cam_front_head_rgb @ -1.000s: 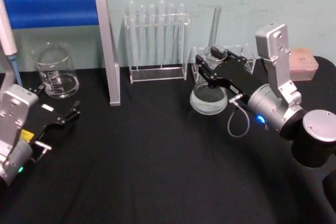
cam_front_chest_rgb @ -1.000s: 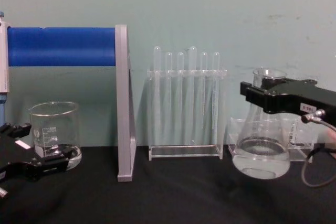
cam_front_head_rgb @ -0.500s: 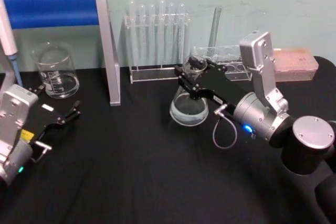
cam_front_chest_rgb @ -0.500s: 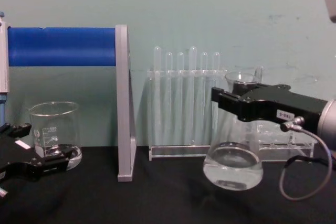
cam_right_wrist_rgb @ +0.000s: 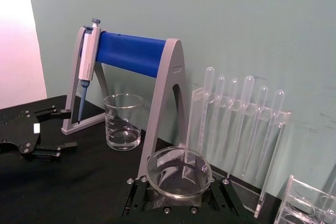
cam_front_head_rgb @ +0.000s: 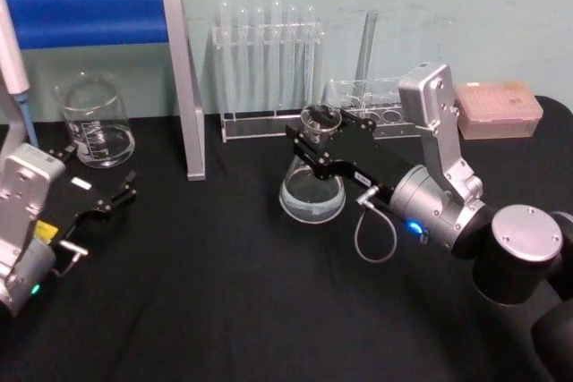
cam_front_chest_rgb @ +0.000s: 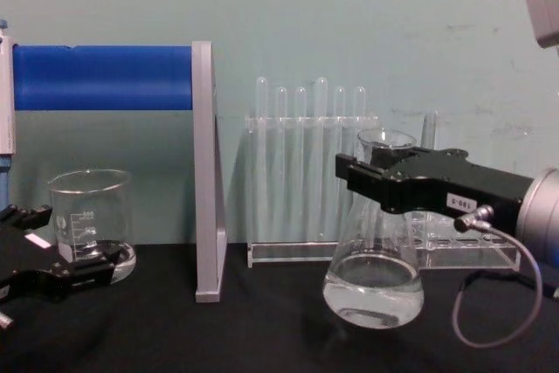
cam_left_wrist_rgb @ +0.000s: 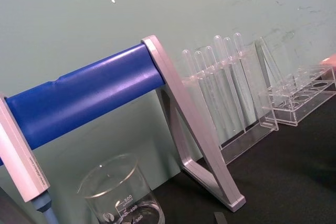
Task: Grasp the erlenmeyer flask with one hand, shake it three times, then place it back.
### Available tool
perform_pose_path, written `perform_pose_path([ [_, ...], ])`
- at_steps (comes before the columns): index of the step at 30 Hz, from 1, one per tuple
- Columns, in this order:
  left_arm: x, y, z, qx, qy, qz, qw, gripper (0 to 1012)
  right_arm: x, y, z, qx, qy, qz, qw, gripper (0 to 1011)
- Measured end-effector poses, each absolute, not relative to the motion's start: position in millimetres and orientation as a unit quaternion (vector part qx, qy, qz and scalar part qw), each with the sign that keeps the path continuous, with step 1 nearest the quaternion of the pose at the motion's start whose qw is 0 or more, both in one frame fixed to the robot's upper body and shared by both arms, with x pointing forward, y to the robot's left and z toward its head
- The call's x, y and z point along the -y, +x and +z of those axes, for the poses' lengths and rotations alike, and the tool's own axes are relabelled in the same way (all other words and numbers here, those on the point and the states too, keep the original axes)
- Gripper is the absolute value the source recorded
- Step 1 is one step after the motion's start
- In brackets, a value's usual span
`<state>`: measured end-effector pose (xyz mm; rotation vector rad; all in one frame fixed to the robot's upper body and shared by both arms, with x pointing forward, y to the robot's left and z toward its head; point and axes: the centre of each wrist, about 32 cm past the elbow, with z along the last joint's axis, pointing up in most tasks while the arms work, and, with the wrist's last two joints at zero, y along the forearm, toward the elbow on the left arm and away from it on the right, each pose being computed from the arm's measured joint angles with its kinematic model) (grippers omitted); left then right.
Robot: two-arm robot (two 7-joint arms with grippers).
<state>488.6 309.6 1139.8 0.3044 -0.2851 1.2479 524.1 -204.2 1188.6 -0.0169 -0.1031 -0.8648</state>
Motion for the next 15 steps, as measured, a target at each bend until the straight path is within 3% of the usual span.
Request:
perform_pose_path([
  [15,-310,489,1140,0.132,0.141,0.58,0.791,1001,202,522,1164,0.044,-0.012,-0.403,0.914,450],
])
